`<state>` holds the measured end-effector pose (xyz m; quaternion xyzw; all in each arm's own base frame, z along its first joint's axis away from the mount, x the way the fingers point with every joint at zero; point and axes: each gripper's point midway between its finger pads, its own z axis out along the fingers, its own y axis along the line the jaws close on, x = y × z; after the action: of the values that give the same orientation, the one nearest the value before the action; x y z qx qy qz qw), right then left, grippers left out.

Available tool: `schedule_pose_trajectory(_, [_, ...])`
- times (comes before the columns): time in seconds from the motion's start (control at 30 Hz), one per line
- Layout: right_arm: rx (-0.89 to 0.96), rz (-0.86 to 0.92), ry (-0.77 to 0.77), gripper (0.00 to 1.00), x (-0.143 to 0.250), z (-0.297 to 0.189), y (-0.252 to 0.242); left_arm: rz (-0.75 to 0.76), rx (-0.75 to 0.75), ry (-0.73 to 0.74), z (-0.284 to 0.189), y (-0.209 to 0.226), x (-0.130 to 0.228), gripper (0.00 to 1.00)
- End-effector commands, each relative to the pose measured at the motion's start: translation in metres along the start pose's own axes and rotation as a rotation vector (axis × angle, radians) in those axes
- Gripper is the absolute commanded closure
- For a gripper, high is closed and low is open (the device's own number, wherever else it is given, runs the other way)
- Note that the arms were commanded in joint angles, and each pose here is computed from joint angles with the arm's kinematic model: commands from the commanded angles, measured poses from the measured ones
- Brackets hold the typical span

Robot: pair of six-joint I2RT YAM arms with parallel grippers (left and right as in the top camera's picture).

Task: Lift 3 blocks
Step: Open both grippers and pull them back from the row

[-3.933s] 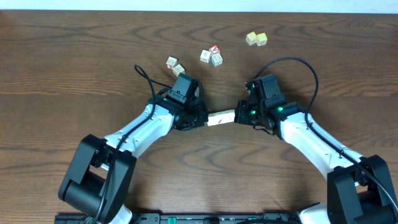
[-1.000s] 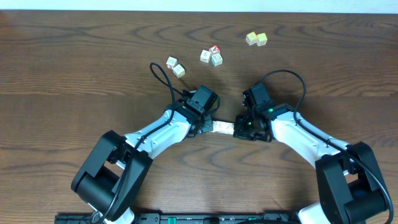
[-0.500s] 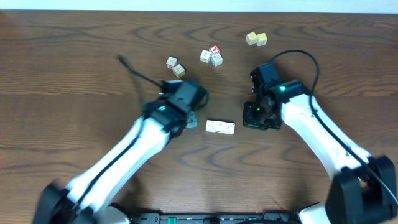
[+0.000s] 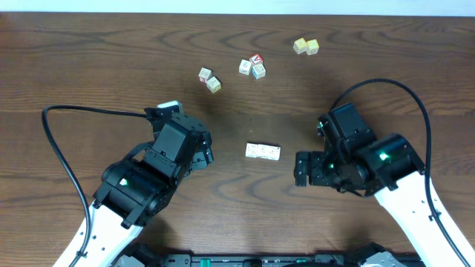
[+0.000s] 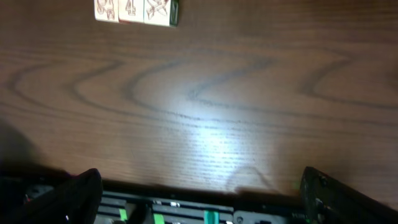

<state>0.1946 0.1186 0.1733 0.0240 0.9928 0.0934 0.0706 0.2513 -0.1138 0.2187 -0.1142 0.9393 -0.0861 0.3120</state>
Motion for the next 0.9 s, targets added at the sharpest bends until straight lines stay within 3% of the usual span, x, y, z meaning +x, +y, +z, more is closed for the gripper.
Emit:
schedule_pose_trajectory(0.0, [0.017,-0.004,0.004,0.01,0.007,0.0,-0.001,-0.001,-0.007,-0.015,-0.003,0.001,-0.005,0.25])
schedule_pose_trajectory(0.2, [-0.058,-0.005,0.058,0.01,0.016,-0.001,0.012,0.001,-0.012,-0.01,-0.001,0.001,-0.005,0.25])
schedule_pose_trajectory(0.87, [-0.033,-0.006,0.05,0.01,0.015,0.0,0.008,0.001,-0.013,-0.009,0.0,0.001,-0.005,0.25])
